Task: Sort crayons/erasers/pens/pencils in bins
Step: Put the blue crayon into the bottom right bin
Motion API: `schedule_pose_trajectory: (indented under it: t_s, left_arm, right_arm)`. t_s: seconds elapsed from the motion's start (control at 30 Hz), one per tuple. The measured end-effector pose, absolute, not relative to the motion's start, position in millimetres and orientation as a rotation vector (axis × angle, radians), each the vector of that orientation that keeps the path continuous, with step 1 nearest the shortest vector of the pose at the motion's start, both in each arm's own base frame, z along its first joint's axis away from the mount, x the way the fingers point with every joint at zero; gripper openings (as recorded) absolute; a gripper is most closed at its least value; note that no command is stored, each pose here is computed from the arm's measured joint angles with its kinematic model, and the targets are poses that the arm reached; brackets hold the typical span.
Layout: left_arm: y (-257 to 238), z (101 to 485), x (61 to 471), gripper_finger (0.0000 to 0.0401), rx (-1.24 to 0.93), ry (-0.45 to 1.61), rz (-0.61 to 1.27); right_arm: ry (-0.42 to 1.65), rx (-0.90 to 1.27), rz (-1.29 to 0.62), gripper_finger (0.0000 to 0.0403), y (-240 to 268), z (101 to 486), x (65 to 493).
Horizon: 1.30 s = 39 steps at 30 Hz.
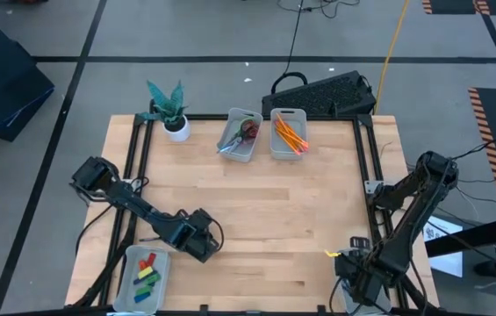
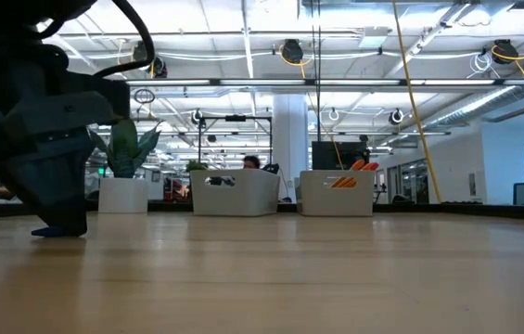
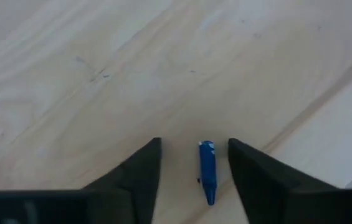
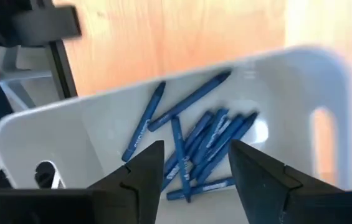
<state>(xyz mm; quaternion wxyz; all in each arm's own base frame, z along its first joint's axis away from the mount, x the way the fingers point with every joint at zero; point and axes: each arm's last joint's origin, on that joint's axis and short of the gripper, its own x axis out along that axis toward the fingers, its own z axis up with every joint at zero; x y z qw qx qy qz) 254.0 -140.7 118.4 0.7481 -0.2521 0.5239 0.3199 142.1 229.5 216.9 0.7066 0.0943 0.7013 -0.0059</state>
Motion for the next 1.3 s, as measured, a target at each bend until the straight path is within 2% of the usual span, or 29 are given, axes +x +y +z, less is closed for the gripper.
schedule_pose_trajectory:
  t_s: [0.27,0.37,0.53,0.67,0.87,1.03,1.17,1.3]
  left_arm:
    - [-140,117,253,0.0051,-0.607,1.154,0.735]
    - [-141,117,253,0.0017,-0.616,1.167,0.728]
    - [-141,124,252,0.0023,-0.637,1.159,0.708]
    - [-142,148,255,0.0037,-0.635,1.086,0.629]
    - [-149,195,275,0.0026,-0.557,0.668,0.447]
    - [-157,231,302,0.0022,-0.456,0.303,0.256]
    - [-156,246,318,0.0030,-0.348,0.105,0.194]
    - [-145,245,333,0.0027,-0.292,0.021,0.171]
  right_arm:
    - [1.350,0.009,0.007,0.0171,217,248,172]
    - [1.286,-0.029,0.041,0.0171,213,249,185]
    - [1.167,-0.096,0.105,0.0171,207,247,206]
    - [1.002,-0.169,0.133,0.0171,206,246,223]
    - [0.651,-0.178,0.056,0.0171,207,224,239]
    - [0.323,0.042,0.005,0.0171,184,204,256]
    - [0.084,0.164,-0.029,0.0171,157,203,259]
    - [0.020,0.176,0.049,0.0171,146,209,266]
